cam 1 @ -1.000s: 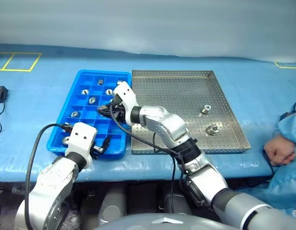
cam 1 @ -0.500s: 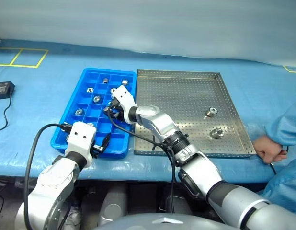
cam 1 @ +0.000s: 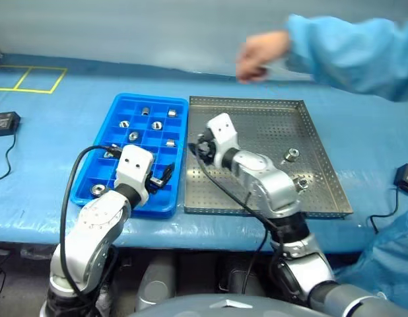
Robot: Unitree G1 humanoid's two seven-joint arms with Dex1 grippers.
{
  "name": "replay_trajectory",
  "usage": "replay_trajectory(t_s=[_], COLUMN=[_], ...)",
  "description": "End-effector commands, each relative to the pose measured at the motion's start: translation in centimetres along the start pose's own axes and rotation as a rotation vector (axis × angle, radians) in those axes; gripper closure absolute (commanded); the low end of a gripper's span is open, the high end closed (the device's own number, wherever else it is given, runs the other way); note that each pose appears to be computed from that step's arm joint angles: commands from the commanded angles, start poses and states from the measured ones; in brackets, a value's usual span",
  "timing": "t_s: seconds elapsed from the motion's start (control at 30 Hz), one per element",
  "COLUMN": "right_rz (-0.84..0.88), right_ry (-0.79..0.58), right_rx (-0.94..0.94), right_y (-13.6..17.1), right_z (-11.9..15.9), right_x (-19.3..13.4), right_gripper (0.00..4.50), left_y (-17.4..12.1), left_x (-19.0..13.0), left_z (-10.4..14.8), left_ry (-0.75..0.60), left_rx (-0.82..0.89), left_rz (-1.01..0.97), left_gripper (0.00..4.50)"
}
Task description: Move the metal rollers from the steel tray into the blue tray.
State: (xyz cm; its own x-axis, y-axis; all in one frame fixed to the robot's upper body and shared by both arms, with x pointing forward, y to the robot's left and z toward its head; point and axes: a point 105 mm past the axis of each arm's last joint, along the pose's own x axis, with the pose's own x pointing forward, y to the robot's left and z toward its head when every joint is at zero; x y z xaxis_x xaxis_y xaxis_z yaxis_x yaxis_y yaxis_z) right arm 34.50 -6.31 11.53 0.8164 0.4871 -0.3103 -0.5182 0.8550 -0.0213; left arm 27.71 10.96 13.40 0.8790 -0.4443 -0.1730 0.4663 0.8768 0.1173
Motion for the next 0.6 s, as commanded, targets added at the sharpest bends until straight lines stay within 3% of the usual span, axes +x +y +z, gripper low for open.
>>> replay_trajectory(t_s=[0.03,0.27,0.4,0.6], right_rz=[-0.143,-0.380,-0.590,-0.681], right_ry=[0.011,0.065,0.037,0.034], right_rx=[-0.006,0.083,0.242,0.387], right_y=[-2.1,-5.3,-7.6,-7.1], right_z=[0.2,-1.3,-1.7,-2.6], right_x=[-3.1,-5.8,-6.8,-6.2], right_gripper=[1.84,1.84,1.84,1.84], left_y=[-2.1,-2.9,-3.3,-3.2], left_x=[1.2,3.1,3.7,3.8], left_z=[1.2,1.2,1.6,1.1], left_ry=[-0.067,-0.072,-0.089,-0.071], left_rx=[-0.001,0.019,0.035,0.042], left_rz=[-0.140,-0.256,-0.292,-0.290], left_gripper=[1.03,1.03,1.03,1.03])
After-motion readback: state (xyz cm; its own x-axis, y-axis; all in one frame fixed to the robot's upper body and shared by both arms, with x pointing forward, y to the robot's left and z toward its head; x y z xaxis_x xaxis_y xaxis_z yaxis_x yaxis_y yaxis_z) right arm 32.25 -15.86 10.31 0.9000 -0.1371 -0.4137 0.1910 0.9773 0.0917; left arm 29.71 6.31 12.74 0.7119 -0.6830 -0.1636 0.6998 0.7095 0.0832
